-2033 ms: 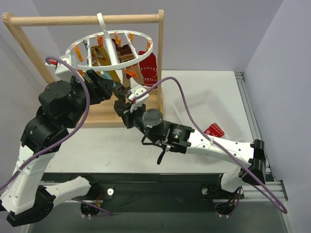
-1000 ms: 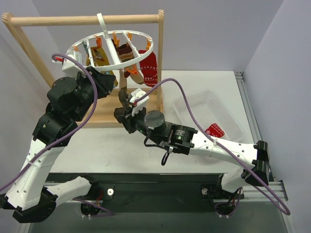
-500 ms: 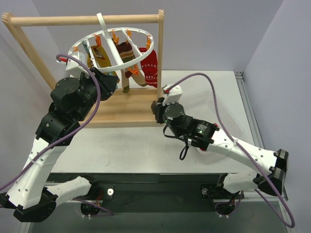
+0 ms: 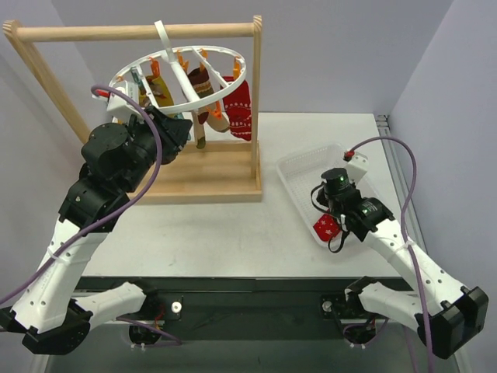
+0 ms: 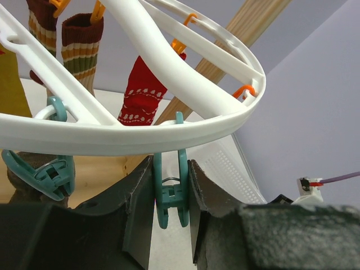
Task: Remove the socks clipped to the hanger
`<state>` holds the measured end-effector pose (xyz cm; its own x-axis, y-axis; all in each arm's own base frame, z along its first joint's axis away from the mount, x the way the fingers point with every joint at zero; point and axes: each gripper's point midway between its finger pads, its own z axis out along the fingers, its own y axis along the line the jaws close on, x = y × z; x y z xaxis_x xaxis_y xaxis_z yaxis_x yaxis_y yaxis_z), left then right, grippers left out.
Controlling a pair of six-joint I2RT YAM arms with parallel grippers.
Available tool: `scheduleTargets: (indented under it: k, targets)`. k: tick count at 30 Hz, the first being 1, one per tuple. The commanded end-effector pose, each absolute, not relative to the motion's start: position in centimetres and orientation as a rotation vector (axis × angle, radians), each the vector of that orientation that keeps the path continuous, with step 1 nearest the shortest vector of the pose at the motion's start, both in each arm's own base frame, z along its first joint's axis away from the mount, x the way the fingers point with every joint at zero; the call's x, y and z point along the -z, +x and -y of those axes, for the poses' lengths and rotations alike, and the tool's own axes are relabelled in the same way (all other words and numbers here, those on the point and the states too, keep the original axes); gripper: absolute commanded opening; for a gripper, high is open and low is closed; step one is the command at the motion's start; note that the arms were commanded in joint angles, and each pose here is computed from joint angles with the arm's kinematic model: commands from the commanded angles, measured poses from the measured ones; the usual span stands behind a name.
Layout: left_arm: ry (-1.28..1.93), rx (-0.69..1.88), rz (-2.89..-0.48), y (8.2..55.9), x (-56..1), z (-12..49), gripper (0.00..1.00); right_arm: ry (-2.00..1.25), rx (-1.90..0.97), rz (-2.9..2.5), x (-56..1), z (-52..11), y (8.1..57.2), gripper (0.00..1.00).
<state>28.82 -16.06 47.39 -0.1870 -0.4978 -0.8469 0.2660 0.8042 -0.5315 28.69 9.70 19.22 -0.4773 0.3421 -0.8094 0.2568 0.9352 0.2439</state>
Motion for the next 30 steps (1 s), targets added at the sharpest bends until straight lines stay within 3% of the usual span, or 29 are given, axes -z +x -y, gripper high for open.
scheduleTargets:
  k: [1,5,8,9,14,23,30]
  targets:
    - [-0.171,0.733,-1.567,29.1,-48.8,16.7,0.12,0.521,-0.023,-2.248,-15.0,-7.0,27.1,0.04]
    - [-0.169,0.744,-1.559,29.3,-49.0,16.9,0.12,0.524,0.028,-2.328,-12.7,-6.2,26.8,0.10]
    - [-0.166,0.752,-1.554,29.3,-49.1,17.0,0.13,0.497,0.058,-2.358,-12.2,-6.1,26.8,0.27]
    - [-0.164,0.754,-1.553,29.3,-49.1,17.1,0.13,0.483,0.060,-2.366,-12.1,-6.1,26.8,0.39]
    - [-0.157,0.764,-1.547,29.3,-49.4,17.2,0.13,0.414,0.063,-2.379,-12.9,-6.9,27.0,0.60]
    - [-0.135,0.795,-1.548,29.0,-49.2,17.8,0.15,0.002,0.037,-2.204,-19.0,-16.5,29.0,0.63]
    - [-0.135,0.787,-1.544,28.6,-49.1,17.4,0.17,-0.272,-0.349,-1.887,-25.1,-30.3,30.5,0.63]
